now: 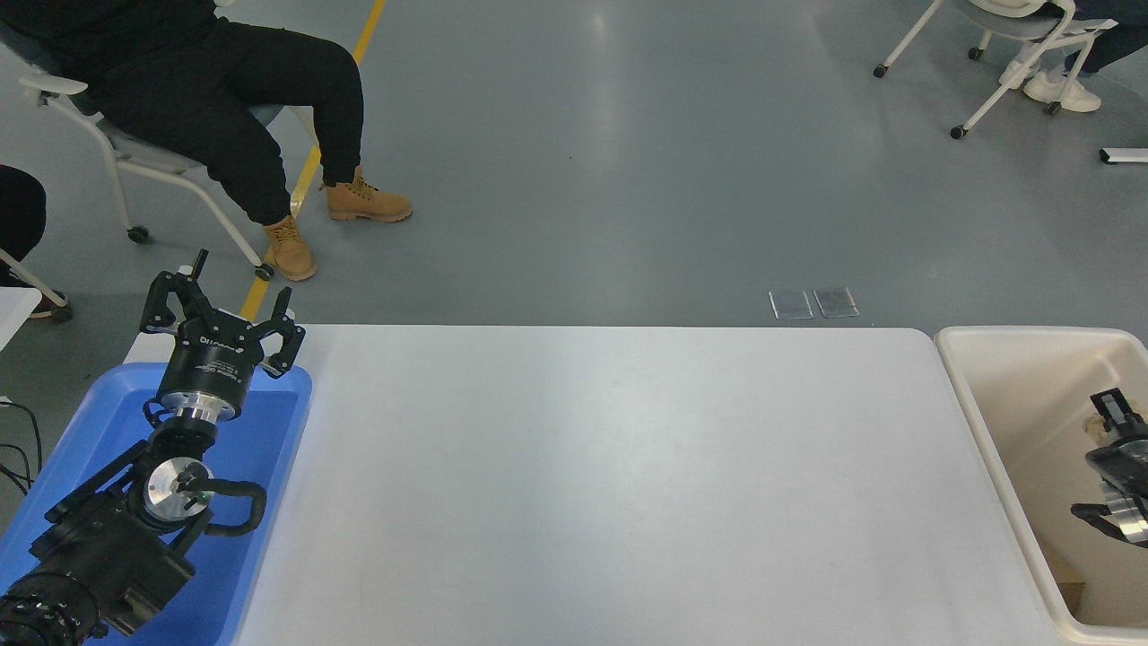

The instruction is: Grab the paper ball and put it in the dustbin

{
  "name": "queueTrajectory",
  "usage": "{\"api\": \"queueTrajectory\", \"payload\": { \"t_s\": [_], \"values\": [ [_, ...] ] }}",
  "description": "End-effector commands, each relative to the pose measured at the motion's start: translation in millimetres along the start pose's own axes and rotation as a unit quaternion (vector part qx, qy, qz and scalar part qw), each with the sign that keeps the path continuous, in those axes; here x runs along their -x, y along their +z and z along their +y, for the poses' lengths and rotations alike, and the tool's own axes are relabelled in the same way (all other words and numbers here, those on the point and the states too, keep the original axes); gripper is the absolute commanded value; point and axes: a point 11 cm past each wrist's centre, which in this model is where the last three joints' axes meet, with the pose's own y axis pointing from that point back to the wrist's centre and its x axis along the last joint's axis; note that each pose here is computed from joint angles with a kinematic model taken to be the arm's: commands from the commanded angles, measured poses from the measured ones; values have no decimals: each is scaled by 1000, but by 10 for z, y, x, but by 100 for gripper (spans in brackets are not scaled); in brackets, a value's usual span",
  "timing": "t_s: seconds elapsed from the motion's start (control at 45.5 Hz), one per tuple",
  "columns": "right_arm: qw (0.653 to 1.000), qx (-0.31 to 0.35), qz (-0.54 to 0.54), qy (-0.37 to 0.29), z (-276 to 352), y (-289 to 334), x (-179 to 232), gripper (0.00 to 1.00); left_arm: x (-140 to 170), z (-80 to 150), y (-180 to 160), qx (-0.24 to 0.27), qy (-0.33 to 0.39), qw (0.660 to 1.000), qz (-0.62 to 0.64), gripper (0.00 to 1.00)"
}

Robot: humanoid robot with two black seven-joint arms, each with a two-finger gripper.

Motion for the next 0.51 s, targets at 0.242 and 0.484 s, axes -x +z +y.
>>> {"api": "queueTrajectory", "payload": {
  "t_s": [0.242,0.484],
  "values": [
    [997,-70,-20,-23,149,-886,-93,100,1,0,1,0,-1,1000,0,99],
    [985,-147,40,-78,600,-1791,-123,100,3,0,1,0,-1,1000,1,99]
  ]
}}
